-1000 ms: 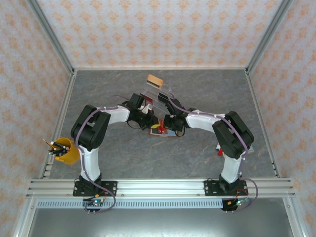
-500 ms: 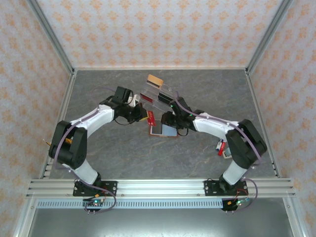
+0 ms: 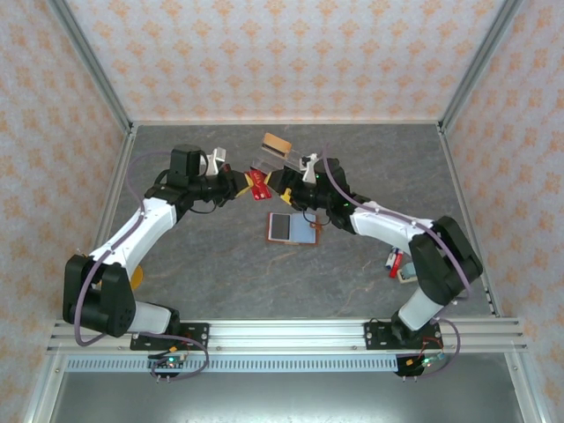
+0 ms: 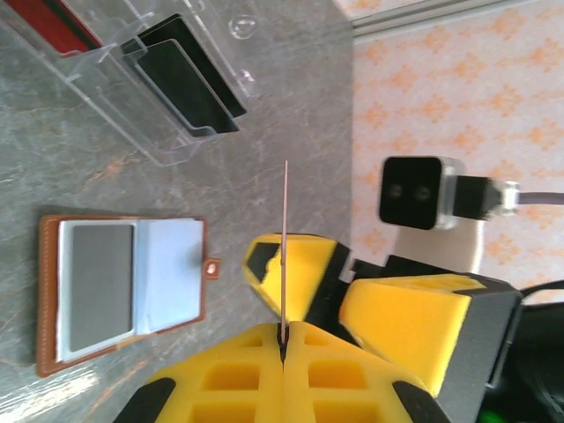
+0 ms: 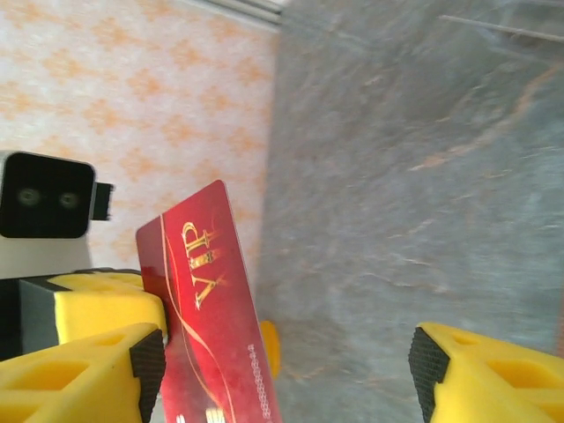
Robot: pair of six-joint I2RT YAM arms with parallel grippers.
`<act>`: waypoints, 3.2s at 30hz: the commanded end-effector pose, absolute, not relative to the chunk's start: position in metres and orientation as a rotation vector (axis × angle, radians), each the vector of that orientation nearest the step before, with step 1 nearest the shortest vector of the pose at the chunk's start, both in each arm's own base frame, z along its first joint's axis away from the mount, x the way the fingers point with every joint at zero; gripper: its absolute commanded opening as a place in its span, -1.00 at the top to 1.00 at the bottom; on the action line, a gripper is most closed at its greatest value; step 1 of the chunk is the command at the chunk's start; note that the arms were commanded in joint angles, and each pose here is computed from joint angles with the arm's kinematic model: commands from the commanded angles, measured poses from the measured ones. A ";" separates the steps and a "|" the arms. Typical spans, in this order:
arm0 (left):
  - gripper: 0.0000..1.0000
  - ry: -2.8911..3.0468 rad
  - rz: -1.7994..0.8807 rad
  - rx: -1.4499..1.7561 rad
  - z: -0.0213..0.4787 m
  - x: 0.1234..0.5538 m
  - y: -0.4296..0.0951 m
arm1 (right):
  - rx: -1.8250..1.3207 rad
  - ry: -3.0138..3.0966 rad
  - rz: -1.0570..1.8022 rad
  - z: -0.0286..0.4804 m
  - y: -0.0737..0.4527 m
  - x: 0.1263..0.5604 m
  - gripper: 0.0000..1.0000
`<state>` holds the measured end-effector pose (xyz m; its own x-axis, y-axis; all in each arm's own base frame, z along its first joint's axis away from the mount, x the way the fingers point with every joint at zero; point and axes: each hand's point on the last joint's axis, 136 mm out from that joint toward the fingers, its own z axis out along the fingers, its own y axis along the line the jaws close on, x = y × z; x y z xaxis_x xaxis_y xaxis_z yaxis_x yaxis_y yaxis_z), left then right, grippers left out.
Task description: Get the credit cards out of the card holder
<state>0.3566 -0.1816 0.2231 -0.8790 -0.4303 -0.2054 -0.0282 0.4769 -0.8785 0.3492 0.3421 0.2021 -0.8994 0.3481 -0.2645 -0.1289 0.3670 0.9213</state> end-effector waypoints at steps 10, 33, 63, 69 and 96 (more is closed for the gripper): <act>1.00 2.270 -1.454 -0.386 0.251 0.353 -0.174 | 0.203 1.986 1.950 0.249 0.362 0.347 0.16; -0.81 2.555 -0.477 -0.497 0.194 0.322 -0.072 | -0.466 2.247 0.813 0.191 0.339 0.377 1.00; -1.00 2.545 -0.301 -0.499 0.195 0.310 -0.049 | -1.036 2.106 0.166 0.120 0.377 0.490 1.00; -1.00 2.573 -0.329 -0.502 0.187 0.311 -0.054 | -1.021 2.105 0.175 0.123 0.377 0.493 1.00; -1.00 2.608 -0.359 -0.490 0.178 0.314 -0.060 | -1.108 2.116 0.202 0.096 0.374 0.508 0.93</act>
<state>0.3156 -0.0611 0.1821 -0.8210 -0.4042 -0.4033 -0.2740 0.8986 -0.3428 0.5018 0.3778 0.0933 -0.3733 -0.6450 -0.6668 -0.7666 0.6193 -0.1698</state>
